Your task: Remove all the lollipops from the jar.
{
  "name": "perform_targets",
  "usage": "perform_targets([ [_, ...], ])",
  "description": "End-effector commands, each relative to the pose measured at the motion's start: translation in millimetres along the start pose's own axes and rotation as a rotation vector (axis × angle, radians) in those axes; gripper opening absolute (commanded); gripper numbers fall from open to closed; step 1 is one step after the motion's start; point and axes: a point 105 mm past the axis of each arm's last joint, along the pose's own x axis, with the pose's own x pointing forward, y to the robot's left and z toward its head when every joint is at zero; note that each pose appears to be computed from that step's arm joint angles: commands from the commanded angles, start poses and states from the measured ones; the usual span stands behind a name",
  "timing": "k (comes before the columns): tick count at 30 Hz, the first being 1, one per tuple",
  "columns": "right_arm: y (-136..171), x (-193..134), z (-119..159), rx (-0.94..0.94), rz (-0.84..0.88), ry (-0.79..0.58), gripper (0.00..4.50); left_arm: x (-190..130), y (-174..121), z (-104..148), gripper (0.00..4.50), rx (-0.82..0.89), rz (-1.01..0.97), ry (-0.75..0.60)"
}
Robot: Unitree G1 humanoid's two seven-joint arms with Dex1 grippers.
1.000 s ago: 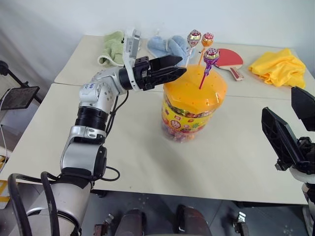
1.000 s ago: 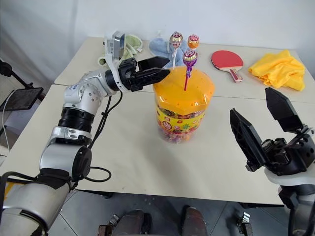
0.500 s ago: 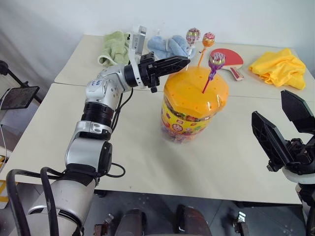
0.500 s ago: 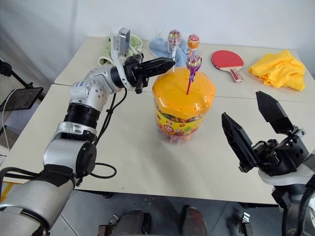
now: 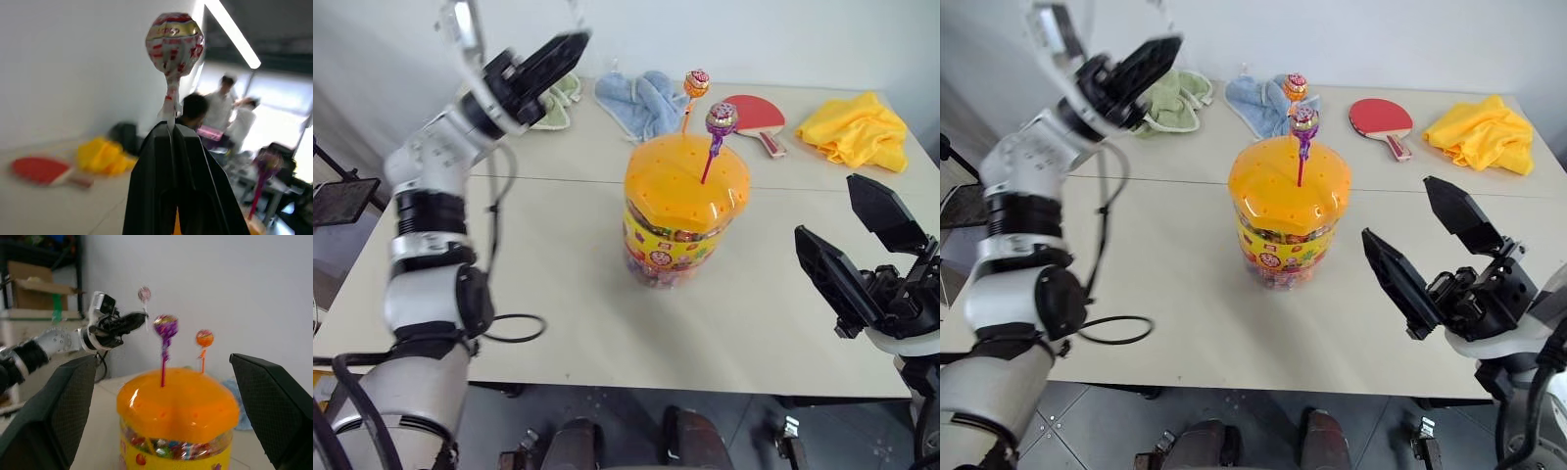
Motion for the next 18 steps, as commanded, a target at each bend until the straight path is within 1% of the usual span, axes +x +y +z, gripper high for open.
perform_targets([
  [1,4.8,-0.6,-1.8,-0.006,0.115,0.062,4.5,-57.7,11.8,-28.5,0.03,-0.034,0.201,0.273],
  [3,9.2,1.8,-5.8,0.024,0.189,0.085,4.5,-105.6,10.6,-59.2,0.03,-0.084,0.312,0.469],
  [6,16.9,4.1,-13.3,0.039,0.285,0.129,4.5,-149.9,2.6,-87.7,0.03,-0.118,0.409,0.635],
  [8,19.8,4.0,-19.3,0.035,0.333,0.166,4.5,-173.2,0.9,-101.8,0.03,-0.12,0.487,0.703],
  [9,19.8,3.3,-22.1,0.031,0.349,0.183,4.5,-180.7,-0.4,-106.4,0.03,-0.13,0.52,0.713],
  [11,17.8,2.4,-25.7,0.026,0.358,0.199,4.5,-185.0,-5.9,-111.3,0.03,-0.169,0.547,0.689],
  [13,15.0,2.8,-26.7,0.027,0.355,0.198,4.5,-187.8,-15.1,-122.4,0.03,-0.181,0.533,0.728],
  [16,11.9,4.1,-26.6,0.024,0.352,0.199,4.5,-190.3,-17.2,-131.0,0.7,-0.159,0.546,0.74],
  [18,10.0,4.4,-26.8,0.022,0.351,0.204,4.5,-192.5,-14.7,-132.6,1.25,-0.138,0.568,0.737],
])
